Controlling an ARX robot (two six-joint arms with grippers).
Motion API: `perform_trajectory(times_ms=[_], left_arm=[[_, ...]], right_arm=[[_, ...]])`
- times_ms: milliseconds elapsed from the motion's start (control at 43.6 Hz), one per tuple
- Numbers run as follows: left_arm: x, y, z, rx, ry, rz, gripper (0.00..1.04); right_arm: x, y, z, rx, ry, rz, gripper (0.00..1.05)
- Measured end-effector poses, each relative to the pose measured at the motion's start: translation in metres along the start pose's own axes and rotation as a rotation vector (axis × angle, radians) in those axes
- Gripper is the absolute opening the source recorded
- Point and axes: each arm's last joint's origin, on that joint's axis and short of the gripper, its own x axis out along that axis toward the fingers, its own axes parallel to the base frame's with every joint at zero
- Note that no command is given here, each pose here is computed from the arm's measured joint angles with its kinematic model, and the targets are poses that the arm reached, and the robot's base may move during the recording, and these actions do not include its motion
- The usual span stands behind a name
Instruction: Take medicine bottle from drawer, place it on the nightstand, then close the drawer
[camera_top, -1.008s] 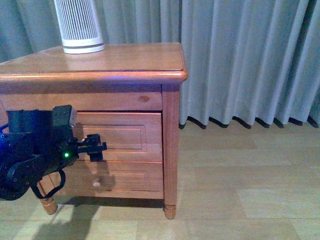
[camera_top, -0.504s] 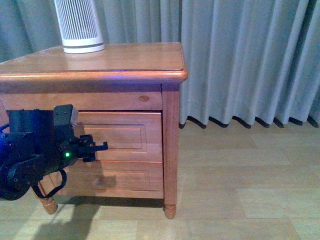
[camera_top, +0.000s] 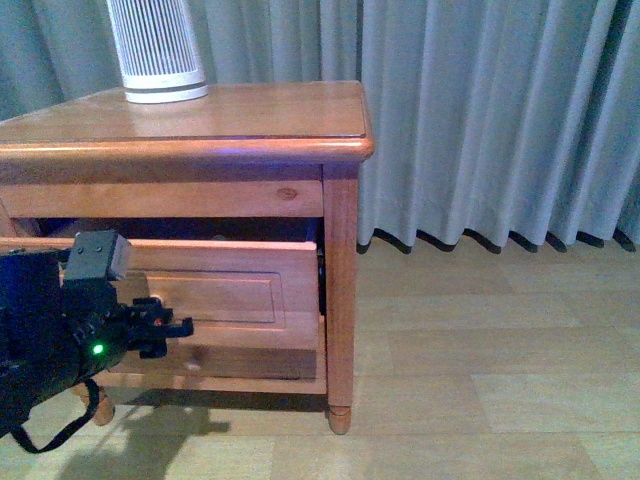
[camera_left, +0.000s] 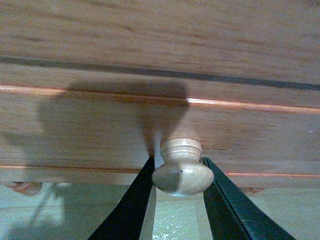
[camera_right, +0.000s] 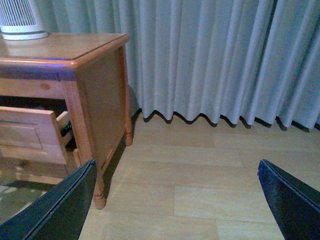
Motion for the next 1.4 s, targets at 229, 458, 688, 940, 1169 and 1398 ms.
perform_trajectory(times_ms=[229, 458, 688, 940, 1169, 1398], left_arm=[[-0.056, 0.009, -0.022, 0.028, 0.020, -0.011, 0.25], [-0.097, 0.016, -0.036, 0.039, 0.048, -0.017, 0.25], [-0.141, 0.019, -0.046, 0.045, 0.084, -0.002, 0.25], [-0.170, 0.028, -0.058, 0.035, 0.128, 0.100, 0.36], [-0.171, 0.029, -0.052, 0.040, 0.106, 0.114, 0.79], [-0.177, 0.025, -0.041, 0.035, 0.081, 0.127, 0.98]], right_arm=[[0.000, 0.000, 0.000, 0.000, 0.000, 0.000, 0.98], [0.000, 0.000, 0.000, 0.000, 0.000, 0.000, 0.98], [0.000, 0.000, 0.000, 0.000, 0.000, 0.000, 0.98], [0.000, 0.000, 0.000, 0.000, 0.000, -0.001, 0.98], [0.000, 0.000, 0.000, 0.000, 0.000, 0.000, 0.98], [0.000, 0.000, 0.000, 0.000, 0.000, 0.001, 0.98]])
